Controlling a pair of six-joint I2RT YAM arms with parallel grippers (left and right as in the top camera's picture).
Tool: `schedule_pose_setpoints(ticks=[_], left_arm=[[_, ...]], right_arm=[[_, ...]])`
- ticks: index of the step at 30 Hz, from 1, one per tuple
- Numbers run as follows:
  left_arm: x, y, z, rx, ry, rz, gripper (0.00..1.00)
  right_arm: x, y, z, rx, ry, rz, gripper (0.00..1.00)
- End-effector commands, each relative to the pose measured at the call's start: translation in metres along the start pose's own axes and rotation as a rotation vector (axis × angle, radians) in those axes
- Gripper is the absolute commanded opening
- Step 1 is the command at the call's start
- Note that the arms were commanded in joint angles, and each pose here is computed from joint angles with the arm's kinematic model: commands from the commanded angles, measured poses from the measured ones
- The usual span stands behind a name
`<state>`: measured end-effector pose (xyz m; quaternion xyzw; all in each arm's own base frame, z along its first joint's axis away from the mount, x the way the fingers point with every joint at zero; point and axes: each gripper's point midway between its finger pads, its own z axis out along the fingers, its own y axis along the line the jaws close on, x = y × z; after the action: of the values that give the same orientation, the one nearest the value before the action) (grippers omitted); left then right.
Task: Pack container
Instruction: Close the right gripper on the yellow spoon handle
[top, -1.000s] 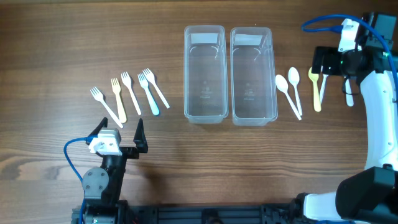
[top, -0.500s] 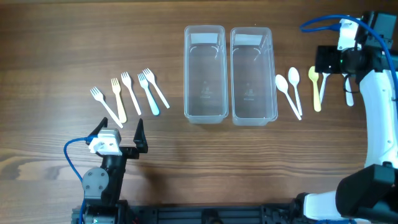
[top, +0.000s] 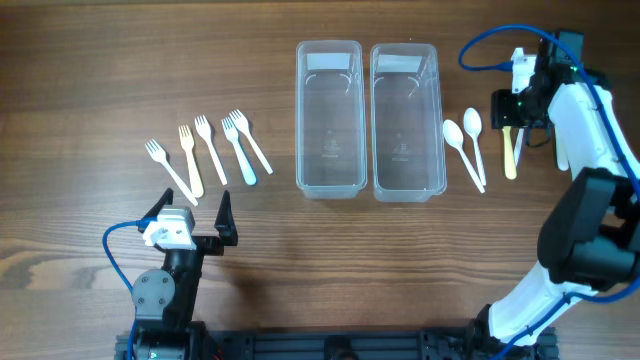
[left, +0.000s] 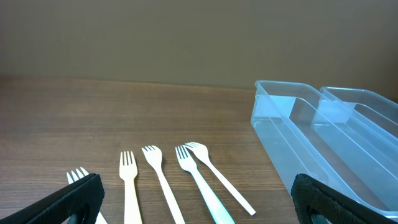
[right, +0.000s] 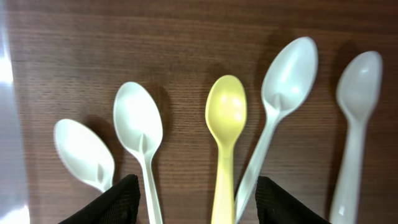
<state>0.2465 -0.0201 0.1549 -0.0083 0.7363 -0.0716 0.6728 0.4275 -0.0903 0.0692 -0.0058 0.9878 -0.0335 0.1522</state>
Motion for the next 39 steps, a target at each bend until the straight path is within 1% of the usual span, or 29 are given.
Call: schedule_pose_setpoints(ticks=[1,10,15,28,39], left_arm=[[0.003,-0.003,0.000,0.016,0.011,0.015,1.00],[0.003,-0.003,0.000,0.017,0.011,0.015,1.00],[0.003,-0.003,0.000,0.016,0.011,0.015,1.00],[0.003,-0.003,0.000,0.016,0.011,0.015,1.00],[0.003,-0.003,0.000,0.016,0.011,0.015,1.00]], right_arm=[[0.006,-0.005,0.016,0.030,0.035,-0.015,0.59],[0.015,-0.022,0.037,0.100,0.083,0.054,0.47],[0.018,-0.031,0.042,0.121,0.090,0.094,0.47],[0.023,-0.031,0.057,0.116,0.111,0.094,0.47],[0.028,-0.022,0.075,0.064,0.132,0.091,0.48]])
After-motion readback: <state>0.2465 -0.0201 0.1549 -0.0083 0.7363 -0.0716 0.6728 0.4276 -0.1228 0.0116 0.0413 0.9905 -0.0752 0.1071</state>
